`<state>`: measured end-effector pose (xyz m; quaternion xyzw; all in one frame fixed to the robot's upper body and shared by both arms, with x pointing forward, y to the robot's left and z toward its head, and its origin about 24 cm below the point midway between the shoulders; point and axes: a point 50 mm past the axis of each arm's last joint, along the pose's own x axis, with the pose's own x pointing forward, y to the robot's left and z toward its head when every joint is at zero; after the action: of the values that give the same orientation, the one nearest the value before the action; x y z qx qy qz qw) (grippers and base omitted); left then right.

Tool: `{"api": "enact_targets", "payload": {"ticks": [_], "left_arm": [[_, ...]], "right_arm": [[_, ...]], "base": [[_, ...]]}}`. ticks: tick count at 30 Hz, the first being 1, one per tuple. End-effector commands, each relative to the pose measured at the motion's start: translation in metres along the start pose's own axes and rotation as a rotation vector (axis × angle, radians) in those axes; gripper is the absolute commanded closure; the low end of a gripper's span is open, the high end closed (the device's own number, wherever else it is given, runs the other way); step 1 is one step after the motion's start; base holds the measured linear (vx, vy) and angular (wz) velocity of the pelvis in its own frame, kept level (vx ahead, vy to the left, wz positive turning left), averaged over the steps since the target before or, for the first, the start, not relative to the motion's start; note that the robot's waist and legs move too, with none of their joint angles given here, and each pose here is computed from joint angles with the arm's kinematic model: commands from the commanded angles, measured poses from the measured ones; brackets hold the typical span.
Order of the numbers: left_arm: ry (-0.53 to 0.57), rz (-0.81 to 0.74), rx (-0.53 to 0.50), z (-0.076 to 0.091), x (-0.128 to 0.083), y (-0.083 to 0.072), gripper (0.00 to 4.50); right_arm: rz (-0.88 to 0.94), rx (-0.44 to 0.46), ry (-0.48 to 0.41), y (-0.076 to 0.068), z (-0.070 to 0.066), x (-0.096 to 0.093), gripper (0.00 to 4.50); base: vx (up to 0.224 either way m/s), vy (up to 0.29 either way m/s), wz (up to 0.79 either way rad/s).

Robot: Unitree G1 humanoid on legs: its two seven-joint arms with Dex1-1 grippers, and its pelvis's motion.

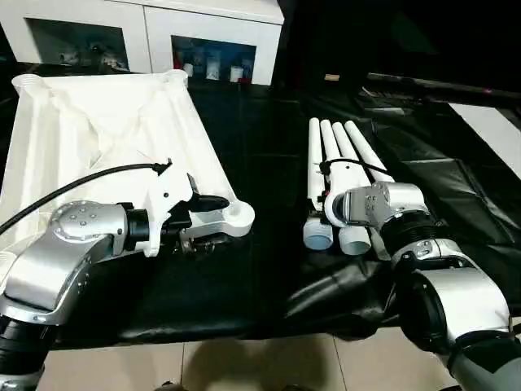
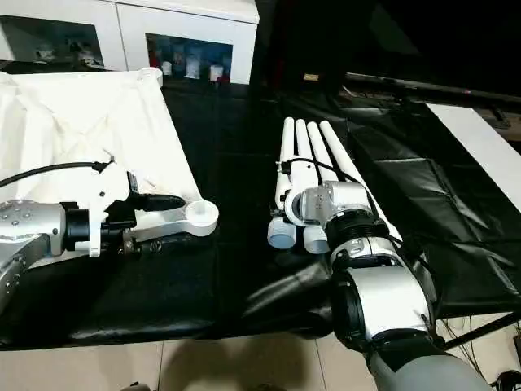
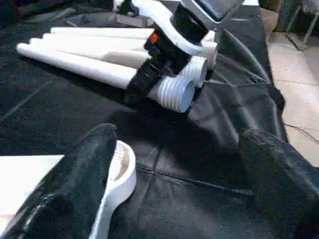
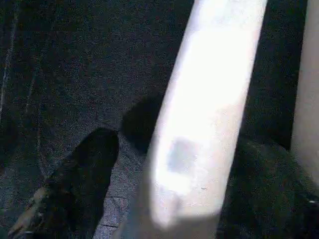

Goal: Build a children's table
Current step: Pick table leg

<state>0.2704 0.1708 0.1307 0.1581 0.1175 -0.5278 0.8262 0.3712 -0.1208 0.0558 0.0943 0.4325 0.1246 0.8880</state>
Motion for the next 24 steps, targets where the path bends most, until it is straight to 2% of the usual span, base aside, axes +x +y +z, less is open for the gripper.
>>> {"api": "enact_targets", "payload": {"ticks": [1, 6, 9, 11, 13, 15, 16, 18, 20, 23, 24], "left_arm": [[0.000, 0.003, 0.007, 0.001, 0.003, -0.001, 0.01], [0.007, 0.061, 0.029, -0.001, 0.003, 0.004, 0.00], [-0.034, 0.109, 0.030, -0.002, 0.007, 0.007, 0.00], [-0.039, 0.142, 0.017, -0.004, 0.009, 0.010, 0.00], [-0.069, 0.279, -0.016, -0.007, 0.015, 0.020, 0.00], [-0.033, 0.285, -0.037, -0.010, 0.017, 0.021, 0.00], [0.000, 0.274, -0.065, -0.012, 0.020, 0.021, 0.00], [-0.097, 0.316, -0.103, -0.004, 0.029, 0.027, 0.00], [-0.132, 0.340, -0.118, -0.001, 0.032, 0.031, 0.00], [-0.180, 0.354, -0.211, 0.007, 0.037, 0.036, 0.00], [-0.209, 0.330, -0.287, 0.014, 0.039, 0.037, 0.00]], "right_arm": [[-0.023, 0.020, 0.002, -0.007, -0.001, 0.000, 1.11], [-0.025, 0.044, -0.009, -0.007, -0.001, 0.001, 1.60], [-0.016, 0.053, -0.019, -0.007, 0.000, 0.001, 1.68], [-0.014, 0.059, -0.027, -0.007, 0.000, 0.001, 1.85], [-0.007, 0.079, -0.057, -0.007, 0.003, 0.000, 2.11], [0.002, 0.082, -0.074, -0.006, 0.006, 0.000, 2.15], [0.014, 0.085, -0.092, -0.005, 0.008, -0.001, 2.31], [0.082, 0.077, -0.217, -0.001, 0.023, -0.007, 2.52], [0.103, 0.071, -0.264, -0.001, 0.025, -0.009, 2.57], [0.189, 0.051, -0.372, 0.001, 0.032, -0.015, 2.61], [0.243, 0.045, -0.410, 0.003, 0.036, -0.020, 2.62]], "base": [[0.000, 0.000, 0.00], [0.000, 0.000, 0.00], [0.000, 0.000, 0.00], [0.000, 0.000, 0.00], [0.000, 0.000, 0.00], [0.000, 0.000, 0.00], [0.000, 0.000, 0.00], [0.000, 0.000, 0.00], [0.000, 0.000, 0.00], [0.000, 0.000, 0.00], [0.000, 0.000, 0.00]]}}
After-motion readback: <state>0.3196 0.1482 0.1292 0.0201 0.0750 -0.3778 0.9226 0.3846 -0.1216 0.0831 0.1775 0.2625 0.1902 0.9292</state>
